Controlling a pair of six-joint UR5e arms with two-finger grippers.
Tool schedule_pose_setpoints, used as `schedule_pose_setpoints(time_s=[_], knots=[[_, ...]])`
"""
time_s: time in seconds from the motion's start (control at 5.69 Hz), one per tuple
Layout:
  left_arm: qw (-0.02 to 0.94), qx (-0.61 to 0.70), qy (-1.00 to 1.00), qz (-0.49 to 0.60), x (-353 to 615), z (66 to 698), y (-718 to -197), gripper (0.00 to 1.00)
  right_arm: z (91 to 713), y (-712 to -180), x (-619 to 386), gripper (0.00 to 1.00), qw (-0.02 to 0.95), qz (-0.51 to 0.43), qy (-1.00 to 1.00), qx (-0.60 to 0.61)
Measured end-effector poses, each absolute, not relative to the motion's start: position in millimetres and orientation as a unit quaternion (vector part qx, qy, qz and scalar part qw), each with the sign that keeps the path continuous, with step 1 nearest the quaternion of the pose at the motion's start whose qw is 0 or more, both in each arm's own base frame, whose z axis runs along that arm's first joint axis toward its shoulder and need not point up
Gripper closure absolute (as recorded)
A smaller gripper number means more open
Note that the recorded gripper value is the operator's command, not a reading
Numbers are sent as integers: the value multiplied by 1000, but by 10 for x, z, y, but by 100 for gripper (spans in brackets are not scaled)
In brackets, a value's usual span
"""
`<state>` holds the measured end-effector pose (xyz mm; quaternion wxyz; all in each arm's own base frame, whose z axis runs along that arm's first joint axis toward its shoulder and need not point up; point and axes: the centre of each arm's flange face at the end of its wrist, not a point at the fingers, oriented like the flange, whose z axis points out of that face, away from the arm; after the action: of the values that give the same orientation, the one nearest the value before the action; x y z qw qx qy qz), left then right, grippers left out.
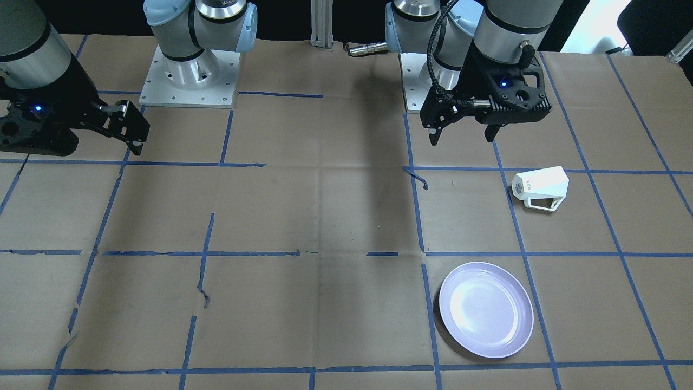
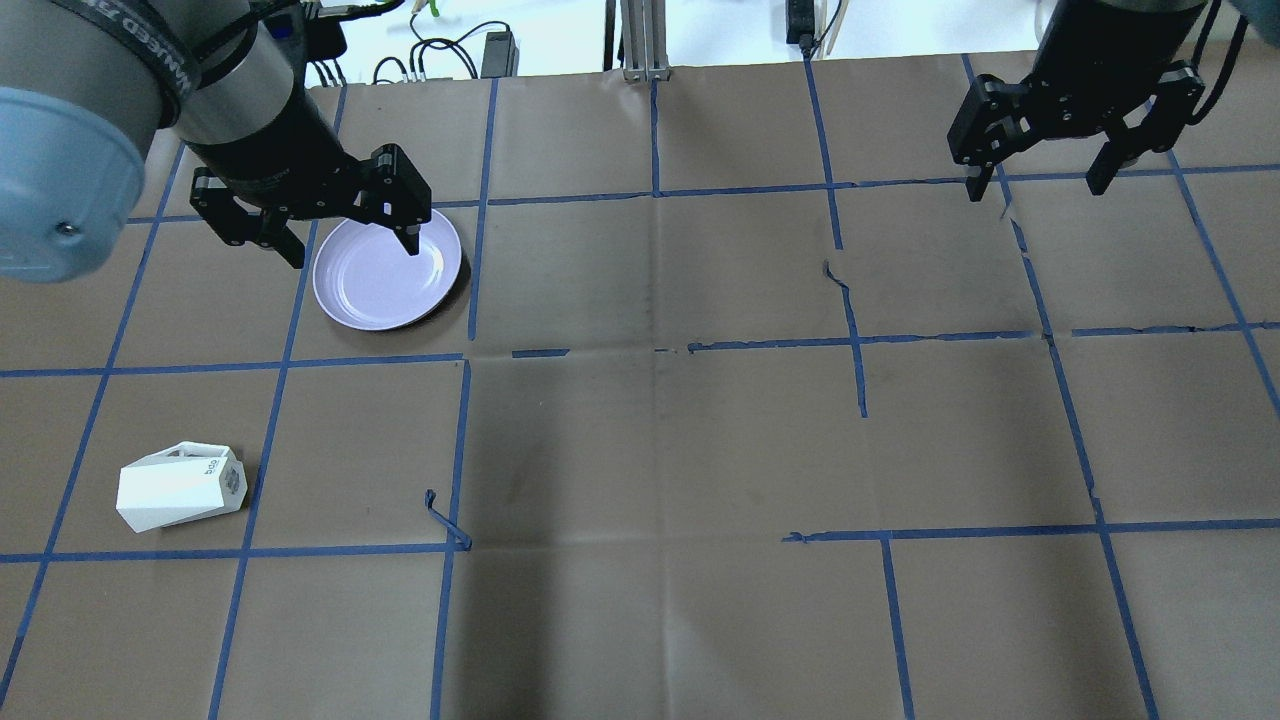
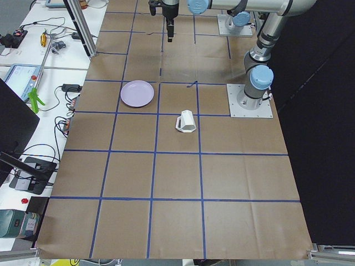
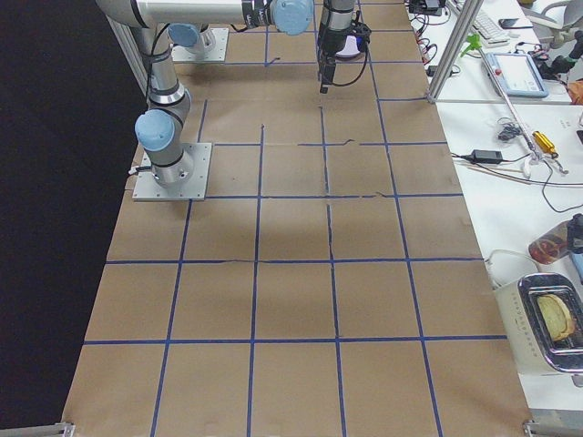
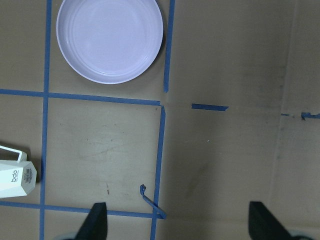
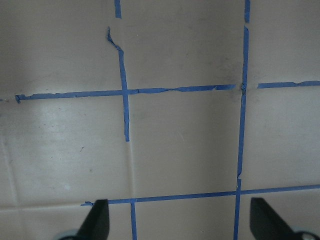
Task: Flip cup and place on plate
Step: 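Move the left gripper away from the lavender plate toward the white mug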
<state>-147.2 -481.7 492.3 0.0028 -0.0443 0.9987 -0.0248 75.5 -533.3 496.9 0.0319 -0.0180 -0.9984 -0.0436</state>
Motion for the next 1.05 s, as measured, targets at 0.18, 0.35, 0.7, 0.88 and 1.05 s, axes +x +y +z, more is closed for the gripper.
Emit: schedule_pose_setpoints(time_s=[0.18,0.35,0.7,0.88,1.05], knots=[[3,-44,999,-25,-1472,4928,-4814,2,4969,-5333,755,0,32,-44,-998,-18],[2,-44,999,-26,-1473,4931,-4812,2,4969,-5333,755,0,32,-44,-998,-18],[-1,-42,999,-30,-1446,4973,-4818,2,4969,-5333,755,0,32,-43,-998,-18],[-2,-38,999,-34,-1300,5039,-4847,2,4969,-5334,755,0,32,-43,-998,-18],[0,-31,999,-31,-966,5089,-4881,2,4969,-5333,755,0,32,-43,-998,-18]])
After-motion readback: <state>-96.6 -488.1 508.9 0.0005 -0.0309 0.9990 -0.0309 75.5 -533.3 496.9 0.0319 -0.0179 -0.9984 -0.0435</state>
